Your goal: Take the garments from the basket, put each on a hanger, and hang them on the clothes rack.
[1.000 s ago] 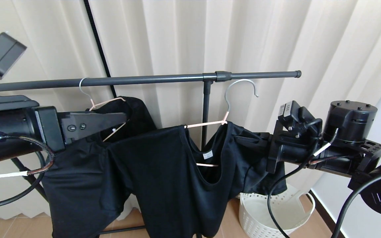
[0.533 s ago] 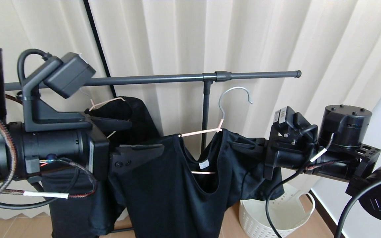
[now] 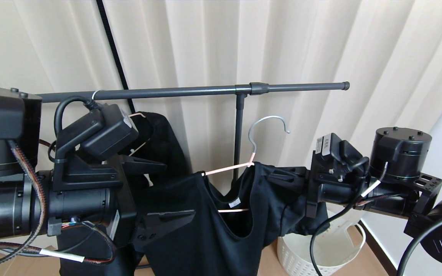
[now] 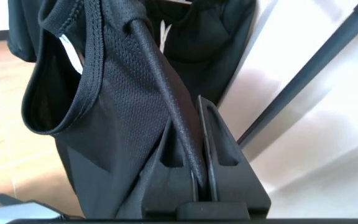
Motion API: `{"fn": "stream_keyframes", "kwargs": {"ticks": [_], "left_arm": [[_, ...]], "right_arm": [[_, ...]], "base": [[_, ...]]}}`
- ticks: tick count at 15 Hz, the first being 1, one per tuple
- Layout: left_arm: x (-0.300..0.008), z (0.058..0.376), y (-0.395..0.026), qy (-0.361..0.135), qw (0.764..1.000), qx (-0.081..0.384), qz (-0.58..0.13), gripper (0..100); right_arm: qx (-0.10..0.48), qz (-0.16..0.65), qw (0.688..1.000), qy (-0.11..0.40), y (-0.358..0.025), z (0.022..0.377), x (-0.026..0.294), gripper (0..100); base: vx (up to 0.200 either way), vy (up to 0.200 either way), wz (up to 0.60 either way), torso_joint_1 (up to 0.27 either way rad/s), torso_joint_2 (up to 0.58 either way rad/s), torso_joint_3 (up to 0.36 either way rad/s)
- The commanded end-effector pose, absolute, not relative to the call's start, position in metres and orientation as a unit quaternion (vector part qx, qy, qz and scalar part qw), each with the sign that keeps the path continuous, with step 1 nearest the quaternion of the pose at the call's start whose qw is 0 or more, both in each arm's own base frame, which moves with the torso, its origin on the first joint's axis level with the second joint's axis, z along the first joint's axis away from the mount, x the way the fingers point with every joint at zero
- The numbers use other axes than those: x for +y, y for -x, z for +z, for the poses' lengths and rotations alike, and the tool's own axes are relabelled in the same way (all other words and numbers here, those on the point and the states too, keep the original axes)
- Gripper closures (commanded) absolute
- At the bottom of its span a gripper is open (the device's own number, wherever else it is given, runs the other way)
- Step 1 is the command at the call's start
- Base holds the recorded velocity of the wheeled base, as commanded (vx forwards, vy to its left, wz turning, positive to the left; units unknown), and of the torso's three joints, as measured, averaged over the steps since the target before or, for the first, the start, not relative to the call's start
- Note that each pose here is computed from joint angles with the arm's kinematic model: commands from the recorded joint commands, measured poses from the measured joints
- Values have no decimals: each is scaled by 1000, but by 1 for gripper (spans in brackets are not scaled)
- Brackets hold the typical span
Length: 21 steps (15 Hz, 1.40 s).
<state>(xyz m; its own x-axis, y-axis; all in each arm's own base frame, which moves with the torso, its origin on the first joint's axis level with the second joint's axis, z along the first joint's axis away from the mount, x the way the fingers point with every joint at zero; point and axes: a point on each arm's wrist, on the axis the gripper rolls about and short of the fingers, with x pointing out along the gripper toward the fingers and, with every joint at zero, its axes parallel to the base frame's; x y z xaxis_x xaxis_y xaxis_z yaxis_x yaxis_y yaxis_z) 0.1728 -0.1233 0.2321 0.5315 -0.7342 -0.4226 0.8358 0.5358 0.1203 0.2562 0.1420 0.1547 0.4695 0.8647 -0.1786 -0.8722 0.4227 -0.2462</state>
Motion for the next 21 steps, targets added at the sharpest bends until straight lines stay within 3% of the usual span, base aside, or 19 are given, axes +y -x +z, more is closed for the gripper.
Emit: {"fn": "stream_keyframes", "kwargs": {"ticks": [1,15,16,21], "left_arm": [[-124,228,-174,-157,859,171,-456,0],[-125,205,-172,-160,851,195,-461,0],[-125,205,-172,-160,851,195,-461,100],[-125,205,-172,-160,851,195,-461,100]], "right_arm": [[4,520,840,155,-249,158,143,100],[-12,532,832,156,-232,167,144,100],[-12,532,832,156,-232,167,144,100],[-13,532,832,156,-233,167,144,100]], "base": [[0,0,0,0,0,0],[0,0,0,0,0,0],[0,0,0,0,0,0],[0,0,0,0,0,0]]}}
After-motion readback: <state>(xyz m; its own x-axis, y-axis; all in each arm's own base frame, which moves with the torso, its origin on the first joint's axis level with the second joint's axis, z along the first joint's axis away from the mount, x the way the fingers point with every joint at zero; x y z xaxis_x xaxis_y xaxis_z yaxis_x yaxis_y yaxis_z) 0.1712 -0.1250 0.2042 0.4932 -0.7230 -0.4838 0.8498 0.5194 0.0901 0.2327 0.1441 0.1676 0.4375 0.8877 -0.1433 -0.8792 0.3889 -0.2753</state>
